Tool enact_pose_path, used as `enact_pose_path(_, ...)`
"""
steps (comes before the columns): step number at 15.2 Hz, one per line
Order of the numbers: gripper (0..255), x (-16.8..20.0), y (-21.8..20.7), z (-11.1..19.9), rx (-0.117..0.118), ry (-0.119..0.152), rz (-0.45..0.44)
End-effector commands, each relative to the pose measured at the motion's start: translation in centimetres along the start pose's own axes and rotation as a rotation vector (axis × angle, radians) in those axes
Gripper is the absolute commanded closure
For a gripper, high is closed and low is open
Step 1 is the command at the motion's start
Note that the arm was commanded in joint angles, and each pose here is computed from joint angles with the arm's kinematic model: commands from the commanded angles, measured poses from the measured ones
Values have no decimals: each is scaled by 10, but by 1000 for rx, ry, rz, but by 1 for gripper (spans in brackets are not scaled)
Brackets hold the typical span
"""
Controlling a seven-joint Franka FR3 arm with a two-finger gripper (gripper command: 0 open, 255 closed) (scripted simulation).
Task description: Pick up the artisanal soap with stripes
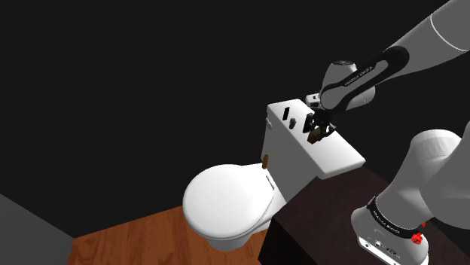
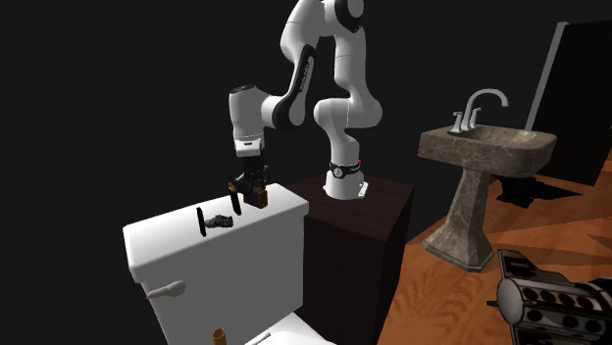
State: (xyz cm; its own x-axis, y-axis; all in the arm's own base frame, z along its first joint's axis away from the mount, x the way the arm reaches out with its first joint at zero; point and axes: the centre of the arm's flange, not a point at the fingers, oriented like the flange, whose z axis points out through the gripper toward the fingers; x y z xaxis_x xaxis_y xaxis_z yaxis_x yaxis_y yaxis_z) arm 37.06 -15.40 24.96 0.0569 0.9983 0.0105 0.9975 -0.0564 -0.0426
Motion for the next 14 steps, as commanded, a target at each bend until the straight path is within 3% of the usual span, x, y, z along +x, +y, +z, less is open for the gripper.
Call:
enact_pose_path(1,255,0,-1,-10,0,-1,0)
enact_pose_path(14,255,1,-3,-69,0,-1,0)
